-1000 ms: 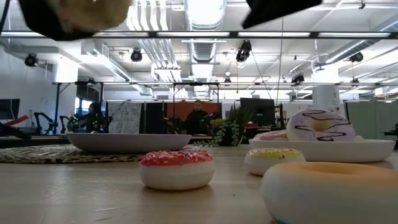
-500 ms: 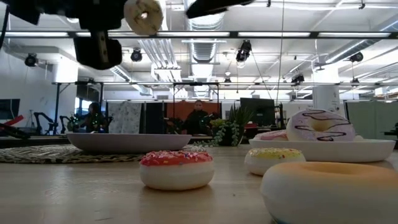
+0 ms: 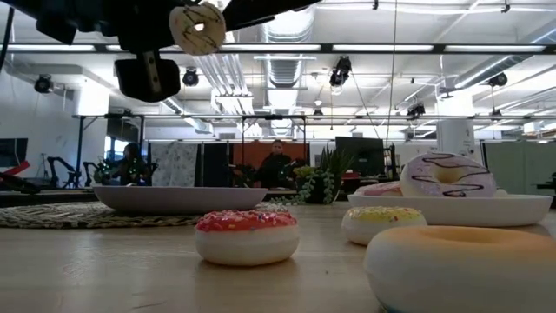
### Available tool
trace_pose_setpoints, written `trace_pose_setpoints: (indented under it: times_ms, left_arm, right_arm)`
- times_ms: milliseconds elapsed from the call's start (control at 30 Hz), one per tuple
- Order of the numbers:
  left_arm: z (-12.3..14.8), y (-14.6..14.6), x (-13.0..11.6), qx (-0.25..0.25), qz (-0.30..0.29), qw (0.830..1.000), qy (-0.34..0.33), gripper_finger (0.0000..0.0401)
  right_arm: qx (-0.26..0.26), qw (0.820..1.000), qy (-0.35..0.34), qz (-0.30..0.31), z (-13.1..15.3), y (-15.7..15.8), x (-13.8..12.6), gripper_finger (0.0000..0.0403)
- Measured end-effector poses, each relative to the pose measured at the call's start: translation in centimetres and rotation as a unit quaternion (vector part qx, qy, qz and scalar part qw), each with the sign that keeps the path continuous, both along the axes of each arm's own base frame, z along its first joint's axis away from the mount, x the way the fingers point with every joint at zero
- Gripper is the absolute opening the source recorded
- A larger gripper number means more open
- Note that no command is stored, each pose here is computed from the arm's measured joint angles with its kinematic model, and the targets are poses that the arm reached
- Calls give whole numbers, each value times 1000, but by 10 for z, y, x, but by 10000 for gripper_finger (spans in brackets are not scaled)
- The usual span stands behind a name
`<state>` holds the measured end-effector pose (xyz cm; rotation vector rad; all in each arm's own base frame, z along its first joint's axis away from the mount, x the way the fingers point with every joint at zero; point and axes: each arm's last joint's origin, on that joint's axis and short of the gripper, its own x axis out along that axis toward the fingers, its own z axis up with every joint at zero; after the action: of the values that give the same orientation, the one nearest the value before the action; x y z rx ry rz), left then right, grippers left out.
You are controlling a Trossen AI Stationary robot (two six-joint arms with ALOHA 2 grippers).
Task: Pick & Place donuts
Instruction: Put the small white donut on the purple plate
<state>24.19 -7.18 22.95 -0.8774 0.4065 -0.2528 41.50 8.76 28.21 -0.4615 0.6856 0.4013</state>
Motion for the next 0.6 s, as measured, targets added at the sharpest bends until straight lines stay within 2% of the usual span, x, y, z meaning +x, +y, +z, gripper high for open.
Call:
trace_pose_setpoints:
  times_ms: [433,600]
  left_arm:
    - [1,15,4,21,23,999,-16,0]
    - [1,17,4,17,14,1000,-17,0]
  right_arm:
    - [20,1000,-1,-20,0,-5,3,198]
    - [22,1000,4,-21,-1,-5,3,171]
